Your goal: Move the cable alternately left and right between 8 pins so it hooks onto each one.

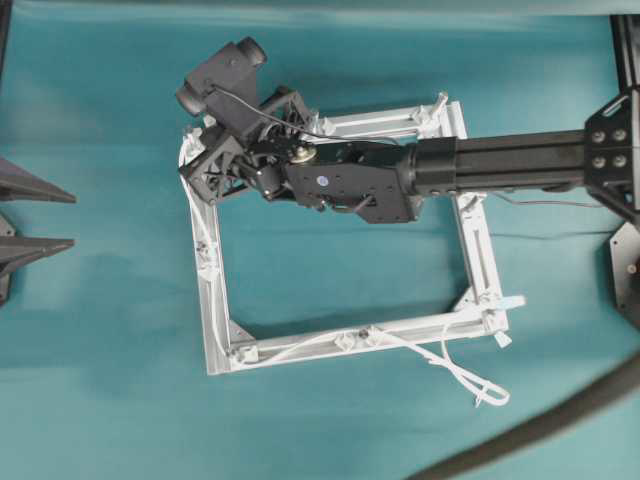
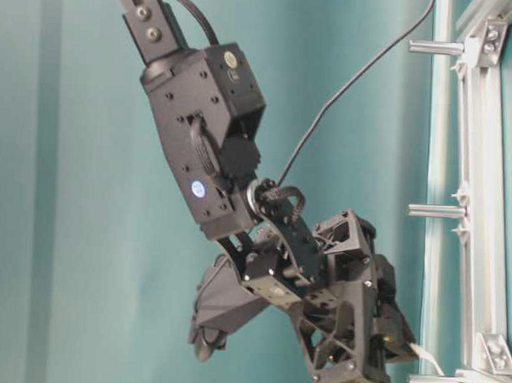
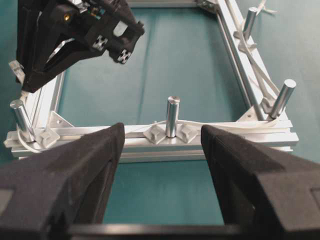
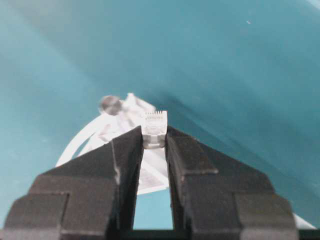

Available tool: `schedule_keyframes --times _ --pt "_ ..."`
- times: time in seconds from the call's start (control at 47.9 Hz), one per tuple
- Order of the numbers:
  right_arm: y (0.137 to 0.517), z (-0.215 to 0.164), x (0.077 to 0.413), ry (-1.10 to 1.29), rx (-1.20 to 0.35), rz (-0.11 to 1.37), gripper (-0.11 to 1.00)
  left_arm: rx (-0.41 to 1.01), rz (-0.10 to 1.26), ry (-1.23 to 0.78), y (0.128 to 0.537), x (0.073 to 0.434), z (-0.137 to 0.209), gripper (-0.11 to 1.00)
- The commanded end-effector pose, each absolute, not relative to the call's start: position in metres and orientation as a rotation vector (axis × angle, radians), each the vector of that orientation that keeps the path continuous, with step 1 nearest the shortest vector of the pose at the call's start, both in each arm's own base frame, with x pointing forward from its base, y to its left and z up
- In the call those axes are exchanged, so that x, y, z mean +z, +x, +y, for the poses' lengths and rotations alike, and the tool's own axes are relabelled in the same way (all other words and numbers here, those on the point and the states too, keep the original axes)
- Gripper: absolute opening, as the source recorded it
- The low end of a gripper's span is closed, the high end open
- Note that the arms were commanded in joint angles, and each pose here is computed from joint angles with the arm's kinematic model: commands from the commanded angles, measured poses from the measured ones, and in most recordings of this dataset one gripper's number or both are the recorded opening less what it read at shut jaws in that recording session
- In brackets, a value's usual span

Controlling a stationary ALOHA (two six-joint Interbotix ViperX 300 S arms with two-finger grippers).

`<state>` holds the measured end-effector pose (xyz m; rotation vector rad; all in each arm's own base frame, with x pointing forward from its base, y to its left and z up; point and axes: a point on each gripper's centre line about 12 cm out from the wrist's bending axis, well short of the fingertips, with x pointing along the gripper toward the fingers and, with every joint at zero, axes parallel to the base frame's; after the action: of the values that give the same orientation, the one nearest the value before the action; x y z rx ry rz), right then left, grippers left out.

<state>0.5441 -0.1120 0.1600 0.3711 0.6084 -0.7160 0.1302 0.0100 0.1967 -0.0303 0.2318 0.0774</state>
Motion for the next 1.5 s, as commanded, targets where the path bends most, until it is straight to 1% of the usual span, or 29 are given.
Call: schedule_keyframes --times 0.0,0.209,0.313,0.794,1.128,1.483 --pt "0.545 -0.105 0.197 0.377 -0.662 0.532 0.16 0.077 0.223 -0.027 0.132 0.203 0.01 0.65" --pt "0.544 -0.097 0.192 0.37 -0.608 0.536 0.16 0.077 0.221 -0.027 0.132 0.203 0.01 0.65" --pt "0.538 -0.094 0.191 0.367 -0.606 0.548 0.16 0.077 0.221 -0.027 0.132 0.203 0.01 0.65" --pt "0.49 -0.089 0.181 0.357 -0.623 0.629 0.16 0.077 0.221 -0.027 0.132 0.203 0.01 0.65" --pt "0.465 -0.079 0.182 0.357 -0.617 0.66 0.16 0.077 0.221 -0.027 0.132 0.203 0.01 0.65" --pt "0.414 -0.077 0.178 0.366 -0.634 0.714 0.16 0.077 0.223 -0.027 0.132 0.203 0.01 0.65"
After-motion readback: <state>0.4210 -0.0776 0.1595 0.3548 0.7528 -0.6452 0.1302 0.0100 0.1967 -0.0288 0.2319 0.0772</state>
